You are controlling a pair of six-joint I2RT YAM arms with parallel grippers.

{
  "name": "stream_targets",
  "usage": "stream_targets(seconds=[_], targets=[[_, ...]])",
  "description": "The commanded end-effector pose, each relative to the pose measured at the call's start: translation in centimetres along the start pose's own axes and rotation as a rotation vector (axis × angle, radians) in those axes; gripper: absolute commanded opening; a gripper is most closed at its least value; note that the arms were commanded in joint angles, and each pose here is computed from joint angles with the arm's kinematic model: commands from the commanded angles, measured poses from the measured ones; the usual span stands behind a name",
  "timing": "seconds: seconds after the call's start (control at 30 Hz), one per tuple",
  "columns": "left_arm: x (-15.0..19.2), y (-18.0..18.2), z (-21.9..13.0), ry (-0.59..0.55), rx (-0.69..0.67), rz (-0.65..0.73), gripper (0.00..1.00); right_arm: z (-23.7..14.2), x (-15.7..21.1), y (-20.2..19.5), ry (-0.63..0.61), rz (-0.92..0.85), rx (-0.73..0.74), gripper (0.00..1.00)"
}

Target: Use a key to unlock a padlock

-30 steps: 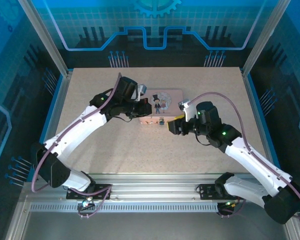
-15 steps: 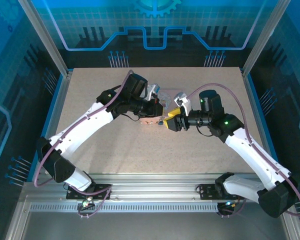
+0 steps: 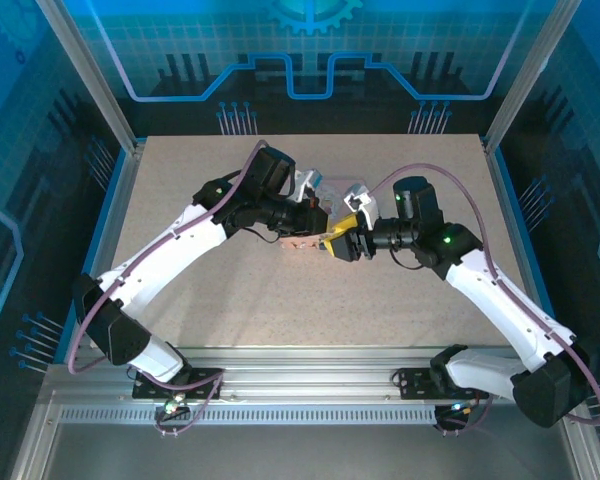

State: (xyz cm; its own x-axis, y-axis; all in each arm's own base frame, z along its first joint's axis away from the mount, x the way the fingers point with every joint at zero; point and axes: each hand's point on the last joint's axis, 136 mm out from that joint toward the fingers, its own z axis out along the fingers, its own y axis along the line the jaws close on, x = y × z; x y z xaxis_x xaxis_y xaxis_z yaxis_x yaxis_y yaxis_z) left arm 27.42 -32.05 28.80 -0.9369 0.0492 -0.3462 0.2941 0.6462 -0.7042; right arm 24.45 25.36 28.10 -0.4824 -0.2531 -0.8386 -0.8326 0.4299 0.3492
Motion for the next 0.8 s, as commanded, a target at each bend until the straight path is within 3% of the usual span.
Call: stream_targets(seconds=[0.0,0.2,0.77], targets=[[0.5,-1.6,-0.5,0.024,0.047,0.029,0.0,-0.5,-1.3,0.5,-0.018,-0.03,-0.022,0.51],[0.6,-1.9,-0.5,0.03,0.061,0.033,0.0,-0.3,-1.4,0.7,-0.004,-0.035,-0.045,0.43],[0.5,-2.6,-0.7,0.028,0.087,0.036,0.0,-0.3,-1.0,1.7,0.041,-0.059,-0.089,0.42]])
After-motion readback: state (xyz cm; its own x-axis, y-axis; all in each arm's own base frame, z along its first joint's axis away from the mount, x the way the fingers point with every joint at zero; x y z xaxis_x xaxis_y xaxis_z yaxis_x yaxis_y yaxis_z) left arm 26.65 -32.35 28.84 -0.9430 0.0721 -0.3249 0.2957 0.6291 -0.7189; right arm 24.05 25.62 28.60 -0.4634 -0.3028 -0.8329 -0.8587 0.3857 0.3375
